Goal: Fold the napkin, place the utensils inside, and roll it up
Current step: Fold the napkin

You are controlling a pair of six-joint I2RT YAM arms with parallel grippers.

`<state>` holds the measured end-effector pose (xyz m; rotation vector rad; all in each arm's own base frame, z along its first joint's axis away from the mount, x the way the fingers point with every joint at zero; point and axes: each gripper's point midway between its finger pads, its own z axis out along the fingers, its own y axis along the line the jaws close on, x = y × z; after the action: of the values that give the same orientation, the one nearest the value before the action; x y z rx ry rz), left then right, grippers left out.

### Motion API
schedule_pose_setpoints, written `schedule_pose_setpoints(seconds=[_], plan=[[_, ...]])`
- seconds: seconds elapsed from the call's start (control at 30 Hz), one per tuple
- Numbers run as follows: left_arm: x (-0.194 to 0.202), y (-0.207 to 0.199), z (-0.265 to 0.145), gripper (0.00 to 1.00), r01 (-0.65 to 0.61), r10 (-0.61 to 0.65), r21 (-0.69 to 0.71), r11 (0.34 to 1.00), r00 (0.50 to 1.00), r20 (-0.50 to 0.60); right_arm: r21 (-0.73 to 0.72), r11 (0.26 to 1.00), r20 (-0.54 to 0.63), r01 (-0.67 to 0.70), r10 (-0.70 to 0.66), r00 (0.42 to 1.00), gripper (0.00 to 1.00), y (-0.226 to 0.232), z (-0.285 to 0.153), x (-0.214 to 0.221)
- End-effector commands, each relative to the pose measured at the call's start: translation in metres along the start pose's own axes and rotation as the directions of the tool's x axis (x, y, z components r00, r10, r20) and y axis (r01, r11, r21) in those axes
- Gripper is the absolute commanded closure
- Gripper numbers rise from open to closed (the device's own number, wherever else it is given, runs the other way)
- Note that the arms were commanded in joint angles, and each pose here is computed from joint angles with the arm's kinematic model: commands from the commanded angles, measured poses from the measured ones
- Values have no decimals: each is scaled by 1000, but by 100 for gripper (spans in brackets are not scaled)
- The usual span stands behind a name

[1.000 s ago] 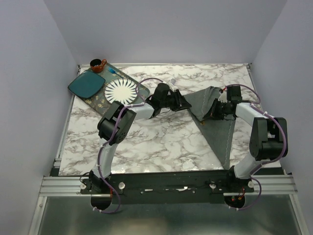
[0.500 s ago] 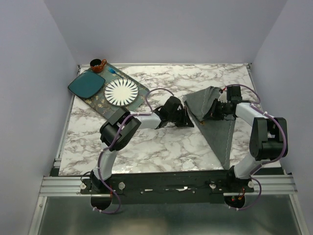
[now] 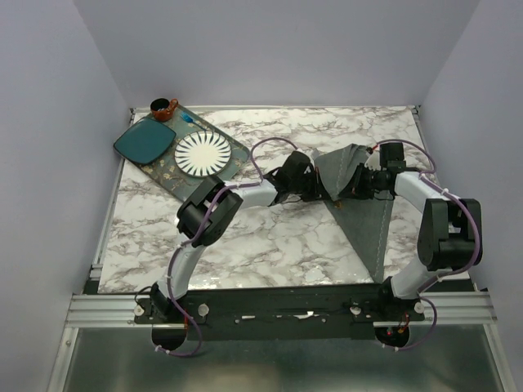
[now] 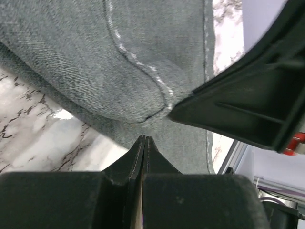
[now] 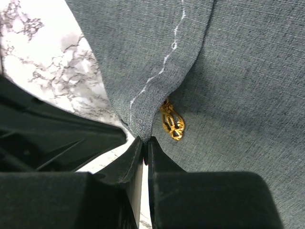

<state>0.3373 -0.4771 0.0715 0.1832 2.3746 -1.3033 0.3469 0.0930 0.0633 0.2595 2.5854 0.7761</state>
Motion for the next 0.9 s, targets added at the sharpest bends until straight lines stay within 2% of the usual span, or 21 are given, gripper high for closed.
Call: schedule_pose_setpoints(seconds=[0.0,0.13,0.23,0.37,0.5,0.87], plan=[[11,13,4,95,-4,3,-39,999,1000,-28,-41,999,11,12,-11,1000,84,15,-8,-2],[13,13,1,96,-10,10,-49,999,1000,-12,-41,999,10,11,-10,1000,84,14,-7,-2],[14,13,11,100,37,-38,-24,999,999,-14,-52,999,6,6,-6,1000,84,17,-8,-1],[8,14,24,100,61,-61,-16,998,998,2,-56,998,17,9,-8,1000,84,20,-12,-2],[-8,-3,33,100,44,-45,24,999,999,31,-65,998,19,12,-11,1000,84,23,-17,-1],[3,-19,48,100,69,-70,95,993,998,4,-14,1000,-6,-11,11,1000,84,10,-14,12]])
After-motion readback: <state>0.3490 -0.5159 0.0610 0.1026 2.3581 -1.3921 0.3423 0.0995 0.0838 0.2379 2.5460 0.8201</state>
